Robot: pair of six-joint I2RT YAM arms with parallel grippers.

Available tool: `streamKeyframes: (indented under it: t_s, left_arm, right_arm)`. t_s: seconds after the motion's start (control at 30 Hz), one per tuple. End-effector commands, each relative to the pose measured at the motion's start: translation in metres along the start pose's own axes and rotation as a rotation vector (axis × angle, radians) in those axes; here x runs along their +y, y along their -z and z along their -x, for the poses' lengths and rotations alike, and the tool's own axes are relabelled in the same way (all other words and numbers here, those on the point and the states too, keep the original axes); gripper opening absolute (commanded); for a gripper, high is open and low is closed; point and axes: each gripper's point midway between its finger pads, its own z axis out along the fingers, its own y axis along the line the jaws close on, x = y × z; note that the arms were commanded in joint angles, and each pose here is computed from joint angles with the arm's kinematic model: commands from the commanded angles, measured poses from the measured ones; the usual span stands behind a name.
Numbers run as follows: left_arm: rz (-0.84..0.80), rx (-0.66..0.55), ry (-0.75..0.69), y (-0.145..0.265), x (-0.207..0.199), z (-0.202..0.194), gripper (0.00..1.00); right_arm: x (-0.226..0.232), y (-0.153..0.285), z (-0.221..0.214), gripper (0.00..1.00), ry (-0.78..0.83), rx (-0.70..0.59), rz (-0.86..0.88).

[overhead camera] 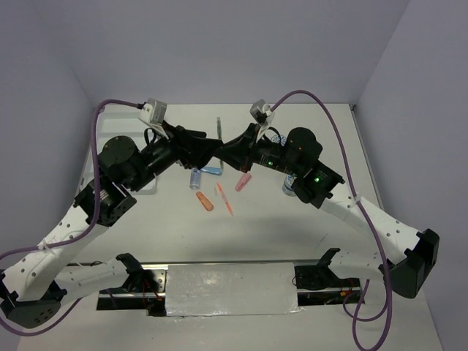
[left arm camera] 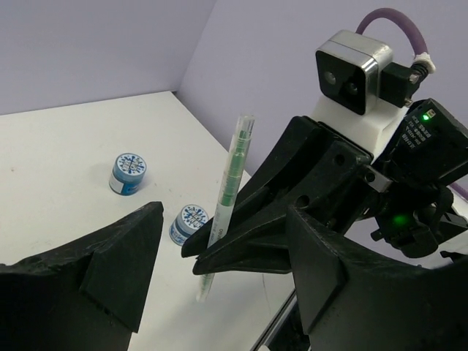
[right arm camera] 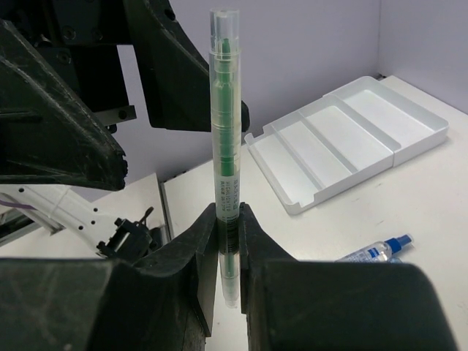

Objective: Sort the stationery into containers
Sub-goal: Place the pen in the storage box.

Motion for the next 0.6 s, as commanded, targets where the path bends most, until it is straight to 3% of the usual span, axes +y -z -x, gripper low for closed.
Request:
streamKeyframes:
  t_s: [0.0,0.4,0.5,0.53,0.57]
  left_arm:
    - [-0.04,-0.027,-0.033,0.001,-0.008,0.007,0.79]
    - [0.017,-0.024,-0.052,-0.01,0.013,-0.002,0.67]
    - [-0.013,-0.021,-0.059,-0.011,0.009,-0.002,0.45]
    - [-0.019,-0.013,-0.057,-0.012,0.008,-0.004,0.29]
    - [-0.015,0.002,-0.058,-0.013,0.01,-0.008,0.21]
  right_arm:
    - [0.014,0.005,0.02,0.0,0.037,-0.072,0.043]
    - [0.033,-0.003,0.001,0.0,0.017,-0.019,0.119]
    - [0.03,-0.008,-0.006,0.0,0.008,-0.001,0.111]
    - [0.029,-0.01,-0.008,0.0,0.004,0.003,0.112]
    - [0.028,-0.01,-0.008,0.0,0.001,0.002,0.109]
